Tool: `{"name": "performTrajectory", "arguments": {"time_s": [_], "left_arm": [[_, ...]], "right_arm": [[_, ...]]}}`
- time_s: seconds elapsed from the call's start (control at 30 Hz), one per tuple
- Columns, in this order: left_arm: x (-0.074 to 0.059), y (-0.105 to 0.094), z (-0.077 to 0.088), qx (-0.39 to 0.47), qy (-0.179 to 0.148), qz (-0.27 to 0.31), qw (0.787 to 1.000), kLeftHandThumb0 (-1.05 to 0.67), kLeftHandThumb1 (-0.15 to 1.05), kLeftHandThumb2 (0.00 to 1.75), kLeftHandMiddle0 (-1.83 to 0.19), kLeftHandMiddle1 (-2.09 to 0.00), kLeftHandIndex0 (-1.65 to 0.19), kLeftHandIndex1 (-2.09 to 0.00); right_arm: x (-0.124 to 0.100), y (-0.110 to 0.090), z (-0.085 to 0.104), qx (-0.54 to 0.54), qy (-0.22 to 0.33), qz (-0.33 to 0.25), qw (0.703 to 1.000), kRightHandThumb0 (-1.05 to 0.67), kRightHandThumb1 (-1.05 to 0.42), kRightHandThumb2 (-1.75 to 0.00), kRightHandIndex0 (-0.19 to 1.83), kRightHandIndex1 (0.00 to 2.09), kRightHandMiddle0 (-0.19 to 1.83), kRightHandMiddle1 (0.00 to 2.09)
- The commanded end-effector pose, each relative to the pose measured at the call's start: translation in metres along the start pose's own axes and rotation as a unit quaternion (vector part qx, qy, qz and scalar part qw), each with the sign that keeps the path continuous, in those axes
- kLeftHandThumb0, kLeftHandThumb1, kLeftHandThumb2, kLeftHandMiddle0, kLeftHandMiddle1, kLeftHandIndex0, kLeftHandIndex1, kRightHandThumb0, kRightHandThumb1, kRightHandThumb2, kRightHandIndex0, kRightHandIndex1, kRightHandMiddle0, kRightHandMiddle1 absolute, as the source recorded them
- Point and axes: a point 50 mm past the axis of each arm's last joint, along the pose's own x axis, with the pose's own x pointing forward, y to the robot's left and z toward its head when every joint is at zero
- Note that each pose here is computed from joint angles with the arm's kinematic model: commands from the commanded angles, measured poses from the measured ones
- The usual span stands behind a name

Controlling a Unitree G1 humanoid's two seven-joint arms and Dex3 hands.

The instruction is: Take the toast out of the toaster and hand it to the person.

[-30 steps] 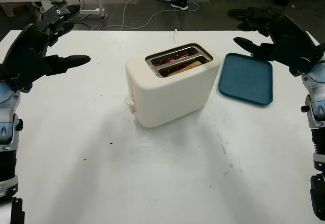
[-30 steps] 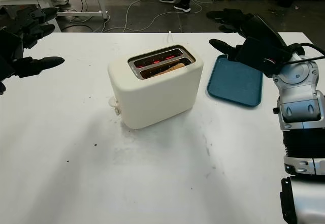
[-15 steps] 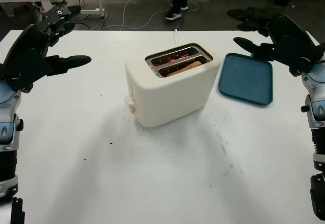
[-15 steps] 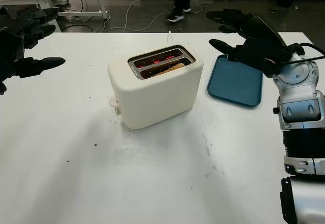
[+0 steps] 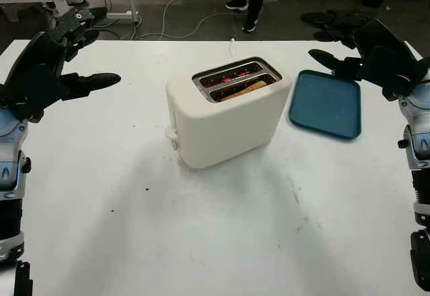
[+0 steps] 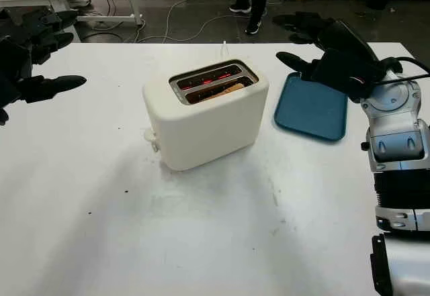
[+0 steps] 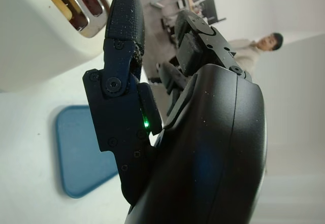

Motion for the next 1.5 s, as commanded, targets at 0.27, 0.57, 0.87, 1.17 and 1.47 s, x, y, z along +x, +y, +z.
{"name": "performTrajectory", "arguments": {"time_s": [0.27, 0.57, 0.87, 1.17, 1.47], "left_arm": [[0.0002, 0.0018, 0.0011, 0.007, -0.004, -0.001, 1.000, -0.90, 0.91, 0.00, 0.00, -0.36, 0.00, -0.36], [-0.0002, 0.0021, 0.0014, 0.011, -0.005, -0.001, 1.000, -0.90, 0.91, 0.00, 0.00, -0.36, 0.00, -0.35], [-0.0002, 0.0018, 0.0000, 0.005, -0.001, 0.001, 1.000, -0.90, 0.90, 0.00, 0.00, -0.35, 0.00, -0.35], [-0.0002, 0.0021, 0.0000, -0.001, -0.002, 0.002, 1.000, -0.89, 0.90, 0.00, 0.00, -0.35, 0.00, -0.35], [-0.0005, 0.0019, 0.0001, 0.002, 0.001, 0.002, 1.000, -0.90, 0.91, 0.00, 0.00, -0.34, 0.00, -0.34]], "right_arm": [[-0.0004, -0.0030, 0.0039, -0.004, -0.006, -0.008, 1.000, -0.71, -0.92, -0.45, 0.09, 0.72, 0.42, 0.02], [-0.0003, -0.0021, 0.0028, 0.009, -0.007, -0.009, 1.000, -0.71, -0.92, -0.44, 0.09, 0.72, 0.41, 0.02], [-0.0005, -0.0016, 0.0030, 0.011, -0.003, -0.008, 1.000, -0.70, -0.92, -0.44, 0.08, 0.72, 0.41, 0.01], [-0.0013, -0.0021, 0.0030, 0.009, -0.002, -0.011, 1.000, -0.70, -0.92, -0.44, 0.08, 0.71, 0.41, 0.01], [-0.0016, -0.0022, 0.0020, -0.002, -0.004, -0.009, 1.000, -0.71, -0.92, -0.46, 0.09, 0.70, 0.41, 0.01]]}}
